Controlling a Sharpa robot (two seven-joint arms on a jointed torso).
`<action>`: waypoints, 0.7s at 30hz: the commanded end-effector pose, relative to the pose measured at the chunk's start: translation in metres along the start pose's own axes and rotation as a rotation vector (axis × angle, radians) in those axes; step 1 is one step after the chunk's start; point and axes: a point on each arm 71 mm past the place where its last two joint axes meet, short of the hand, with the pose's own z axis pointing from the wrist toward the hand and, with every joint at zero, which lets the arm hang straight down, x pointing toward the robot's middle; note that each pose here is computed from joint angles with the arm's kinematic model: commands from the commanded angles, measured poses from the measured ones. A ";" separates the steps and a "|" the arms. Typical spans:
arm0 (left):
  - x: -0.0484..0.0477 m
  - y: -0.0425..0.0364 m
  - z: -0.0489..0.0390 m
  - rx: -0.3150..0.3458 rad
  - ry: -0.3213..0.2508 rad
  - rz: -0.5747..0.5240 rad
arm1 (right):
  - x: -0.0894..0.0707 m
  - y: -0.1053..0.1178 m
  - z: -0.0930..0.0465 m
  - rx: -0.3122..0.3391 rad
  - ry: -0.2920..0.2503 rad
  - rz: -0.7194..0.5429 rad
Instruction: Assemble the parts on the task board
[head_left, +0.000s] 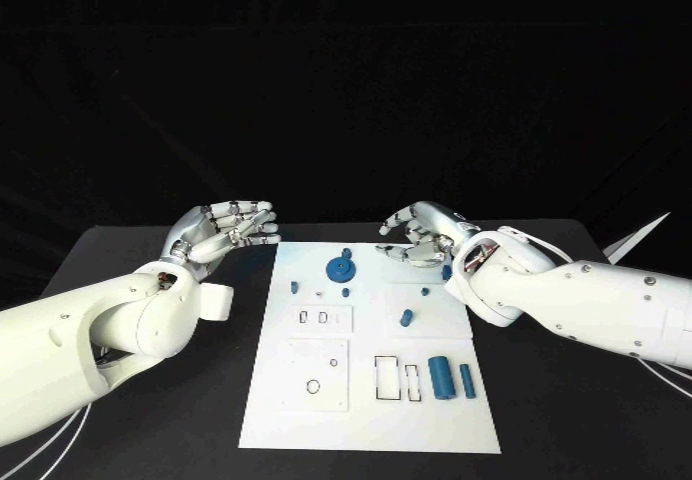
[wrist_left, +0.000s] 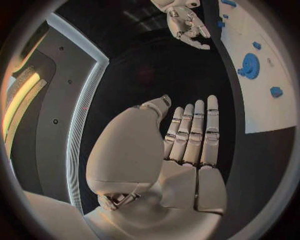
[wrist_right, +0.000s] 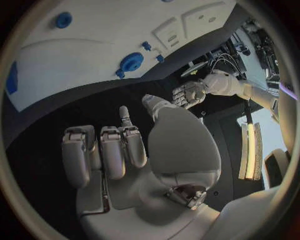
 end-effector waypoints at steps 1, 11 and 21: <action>0.0012 -0.0005 0.0010 0.003 0.003 -0.004 | -0.006 -0.012 -0.007 0.012 0.031 0.040; 0.0033 0.0005 0.0024 0.003 0.006 -0.008 | -0.029 -0.060 -0.031 0.075 0.011 0.056; 0.0024 0.0007 0.0023 0.004 0.004 -0.008 | -0.027 -0.095 -0.043 0.129 0.027 0.039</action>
